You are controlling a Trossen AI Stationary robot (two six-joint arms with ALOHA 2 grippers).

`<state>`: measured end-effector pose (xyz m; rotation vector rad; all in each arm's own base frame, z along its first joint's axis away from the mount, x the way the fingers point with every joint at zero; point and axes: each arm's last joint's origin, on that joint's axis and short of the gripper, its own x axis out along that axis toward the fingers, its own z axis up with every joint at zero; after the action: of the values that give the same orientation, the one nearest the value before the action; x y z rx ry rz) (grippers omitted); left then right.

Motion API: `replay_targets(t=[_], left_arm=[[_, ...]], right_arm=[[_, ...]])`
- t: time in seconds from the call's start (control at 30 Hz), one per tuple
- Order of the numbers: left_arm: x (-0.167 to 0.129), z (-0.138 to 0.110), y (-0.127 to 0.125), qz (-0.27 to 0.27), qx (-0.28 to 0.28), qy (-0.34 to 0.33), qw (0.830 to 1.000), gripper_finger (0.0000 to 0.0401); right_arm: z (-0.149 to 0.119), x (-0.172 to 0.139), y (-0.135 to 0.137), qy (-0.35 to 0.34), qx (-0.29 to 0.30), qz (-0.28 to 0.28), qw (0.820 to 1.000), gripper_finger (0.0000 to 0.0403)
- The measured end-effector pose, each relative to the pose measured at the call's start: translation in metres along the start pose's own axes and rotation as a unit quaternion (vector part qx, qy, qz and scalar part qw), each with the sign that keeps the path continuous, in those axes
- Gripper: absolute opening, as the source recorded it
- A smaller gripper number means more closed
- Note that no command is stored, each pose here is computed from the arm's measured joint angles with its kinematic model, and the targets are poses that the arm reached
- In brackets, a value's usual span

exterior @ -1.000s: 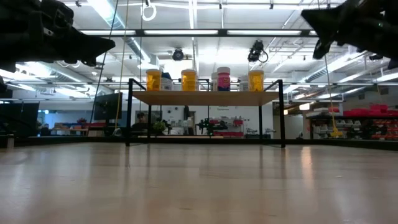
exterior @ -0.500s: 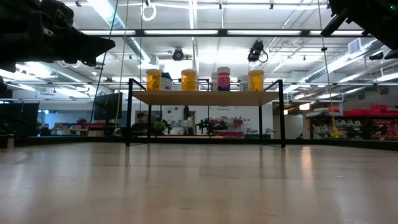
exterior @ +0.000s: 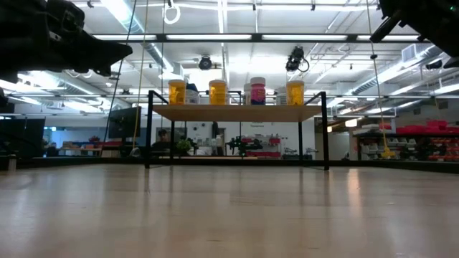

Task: Pick and place medicine bottles onto shelf by color
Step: Return to Home Position

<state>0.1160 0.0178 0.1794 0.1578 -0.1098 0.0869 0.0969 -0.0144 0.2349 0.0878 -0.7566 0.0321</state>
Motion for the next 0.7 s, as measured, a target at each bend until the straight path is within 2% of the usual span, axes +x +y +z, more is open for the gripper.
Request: replay_targets(t=[0.23,0.7], left_arm=[[0.0003,0.0012,-0.0078,-0.032,-0.004,-0.005,0.999,0.0038],[0.0003,0.0012,-0.0078,-0.032,-0.004,-0.005,0.999,0.003]], right_arm=[[0.0,0.0,0.0,0.0,0.0,0.0,1.0,0.0017],[0.0,0.0,0.0,0.0,0.0,0.0,1.0,0.0017]])
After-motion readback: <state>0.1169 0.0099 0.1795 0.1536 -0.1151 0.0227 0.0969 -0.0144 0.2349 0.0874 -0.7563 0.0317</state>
